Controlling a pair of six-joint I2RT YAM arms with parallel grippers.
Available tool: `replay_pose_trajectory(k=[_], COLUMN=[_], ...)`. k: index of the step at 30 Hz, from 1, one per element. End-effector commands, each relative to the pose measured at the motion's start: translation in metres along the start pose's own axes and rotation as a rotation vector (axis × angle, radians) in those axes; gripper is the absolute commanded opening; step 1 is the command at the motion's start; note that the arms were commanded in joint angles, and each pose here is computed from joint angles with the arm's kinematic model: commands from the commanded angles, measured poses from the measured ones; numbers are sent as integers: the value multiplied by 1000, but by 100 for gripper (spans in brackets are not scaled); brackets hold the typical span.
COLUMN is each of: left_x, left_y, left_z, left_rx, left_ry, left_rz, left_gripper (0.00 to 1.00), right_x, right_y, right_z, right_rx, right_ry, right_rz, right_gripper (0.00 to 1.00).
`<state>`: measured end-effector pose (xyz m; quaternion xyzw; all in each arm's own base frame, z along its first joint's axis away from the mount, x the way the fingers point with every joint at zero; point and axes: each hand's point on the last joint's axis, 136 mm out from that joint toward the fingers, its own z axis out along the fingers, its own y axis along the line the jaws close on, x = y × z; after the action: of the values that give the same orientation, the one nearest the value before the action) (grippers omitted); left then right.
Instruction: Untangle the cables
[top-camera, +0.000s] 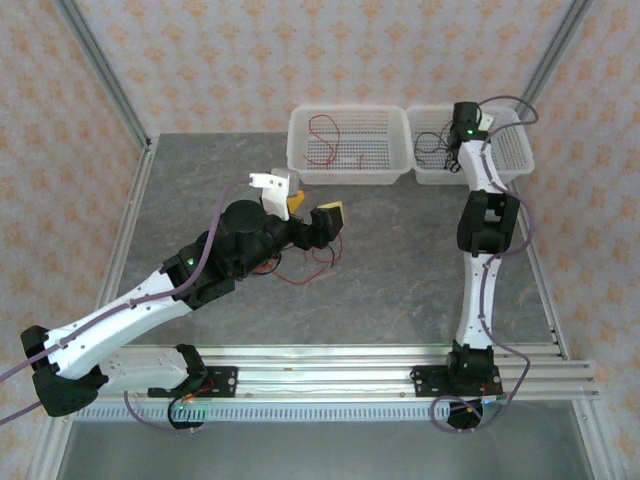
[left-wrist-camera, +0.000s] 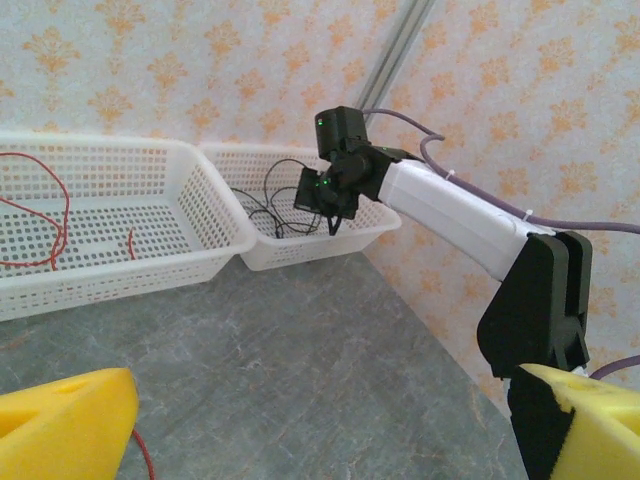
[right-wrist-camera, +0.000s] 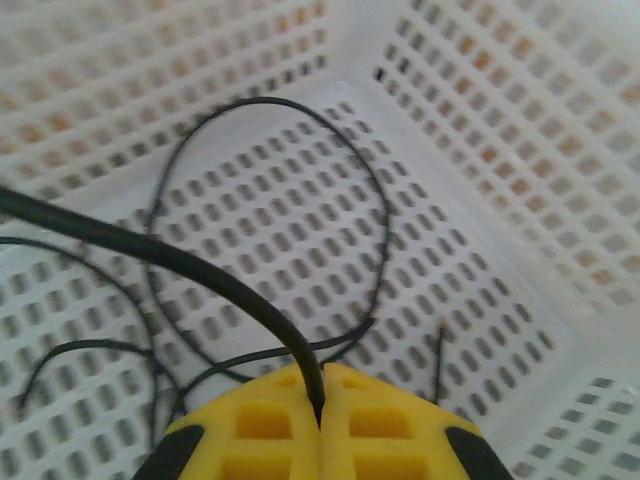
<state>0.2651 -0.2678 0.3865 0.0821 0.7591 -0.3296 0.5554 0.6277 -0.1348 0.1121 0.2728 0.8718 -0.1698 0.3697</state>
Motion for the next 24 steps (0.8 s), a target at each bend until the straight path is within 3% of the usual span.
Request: replay_pose_trajectory(k=[1, 6, 9, 17, 24], left_x=[-7, -6, -6, 3, 12], left_y=[1, 2, 4, 13, 25], left_z=[-5, -6, -5, 2, 6], left_rx=[-6, -6, -20, -81, -144], left_ry=[-11, -11, -10, 24, 46], left_rz=[-12, -20, -26, -40, -61], left_gripper=[96, 96, 99, 99, 99], right_x=[3, 3, 1, -24, -44], right_y=[-35, -44, -39, -37, -46], right_z=[4, 8, 5, -24, -72], right_rx=[106, 102, 68, 5, -44], right_ry=[31, 47, 54, 24, 7], right_rz=[57, 71, 74, 113, 148], right_gripper=[0, 3, 21, 51, 56])
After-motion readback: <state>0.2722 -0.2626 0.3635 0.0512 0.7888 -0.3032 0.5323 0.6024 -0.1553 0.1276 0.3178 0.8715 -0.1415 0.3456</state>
